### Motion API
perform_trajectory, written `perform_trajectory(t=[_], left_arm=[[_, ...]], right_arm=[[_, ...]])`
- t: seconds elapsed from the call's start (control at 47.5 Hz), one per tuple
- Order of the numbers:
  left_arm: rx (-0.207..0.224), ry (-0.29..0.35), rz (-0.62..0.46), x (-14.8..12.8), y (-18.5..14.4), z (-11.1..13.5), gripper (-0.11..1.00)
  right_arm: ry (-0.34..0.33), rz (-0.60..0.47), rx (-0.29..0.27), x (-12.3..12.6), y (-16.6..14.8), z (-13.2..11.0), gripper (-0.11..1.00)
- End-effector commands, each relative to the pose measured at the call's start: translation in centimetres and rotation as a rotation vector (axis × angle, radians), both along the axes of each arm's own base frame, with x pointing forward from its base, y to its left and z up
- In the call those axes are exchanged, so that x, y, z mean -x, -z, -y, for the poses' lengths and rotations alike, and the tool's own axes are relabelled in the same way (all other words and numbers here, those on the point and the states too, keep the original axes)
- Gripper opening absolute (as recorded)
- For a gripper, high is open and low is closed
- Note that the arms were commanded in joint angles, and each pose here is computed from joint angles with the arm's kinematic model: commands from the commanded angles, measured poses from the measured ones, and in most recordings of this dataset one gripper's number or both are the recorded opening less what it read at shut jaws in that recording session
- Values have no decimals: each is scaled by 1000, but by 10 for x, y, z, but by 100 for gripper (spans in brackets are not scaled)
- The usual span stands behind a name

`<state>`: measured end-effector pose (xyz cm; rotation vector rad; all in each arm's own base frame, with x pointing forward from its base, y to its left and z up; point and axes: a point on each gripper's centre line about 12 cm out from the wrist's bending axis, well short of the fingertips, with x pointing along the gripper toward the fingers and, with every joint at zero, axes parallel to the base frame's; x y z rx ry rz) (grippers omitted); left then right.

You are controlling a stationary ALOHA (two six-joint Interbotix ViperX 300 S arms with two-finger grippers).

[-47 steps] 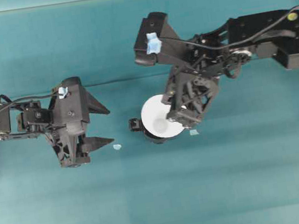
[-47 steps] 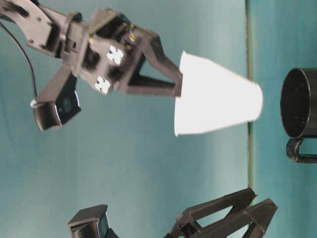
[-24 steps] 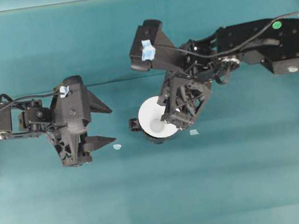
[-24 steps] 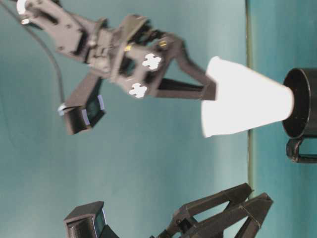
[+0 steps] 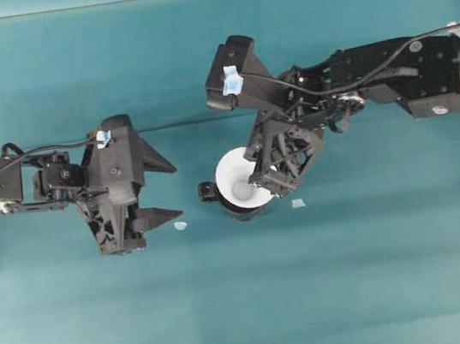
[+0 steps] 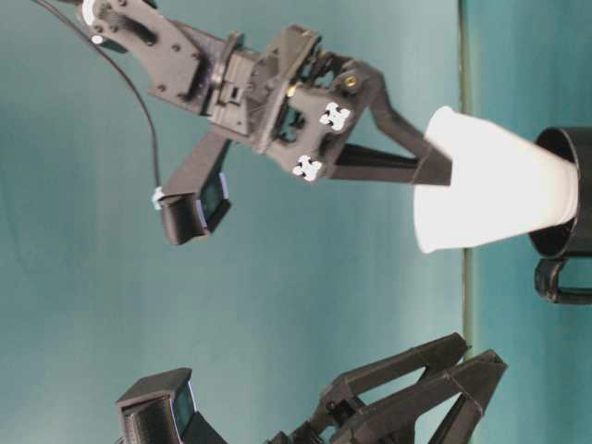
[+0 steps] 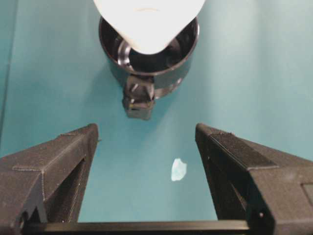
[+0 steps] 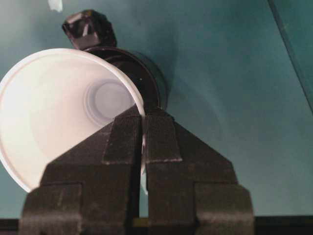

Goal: Put a paper cup into the cup holder on your left arm.
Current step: 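Lift the white cup and carry it left over the black mug, then lower the white cup into the black mug with the right gripper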

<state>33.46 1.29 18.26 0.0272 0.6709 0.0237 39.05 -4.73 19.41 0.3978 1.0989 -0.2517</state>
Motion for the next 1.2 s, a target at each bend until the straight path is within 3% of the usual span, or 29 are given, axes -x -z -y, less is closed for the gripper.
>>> perform_trajectory(t=[0.0, 1.18], left_arm=[[-2, 3, 26, -5, -7, 0, 82], [-2, -2, 26, -6, -7, -1, 82]], right_arm=[[1, 21, 3, -2, -5, 0, -2], [-12, -47, 2, -8, 27, -3, -2]])
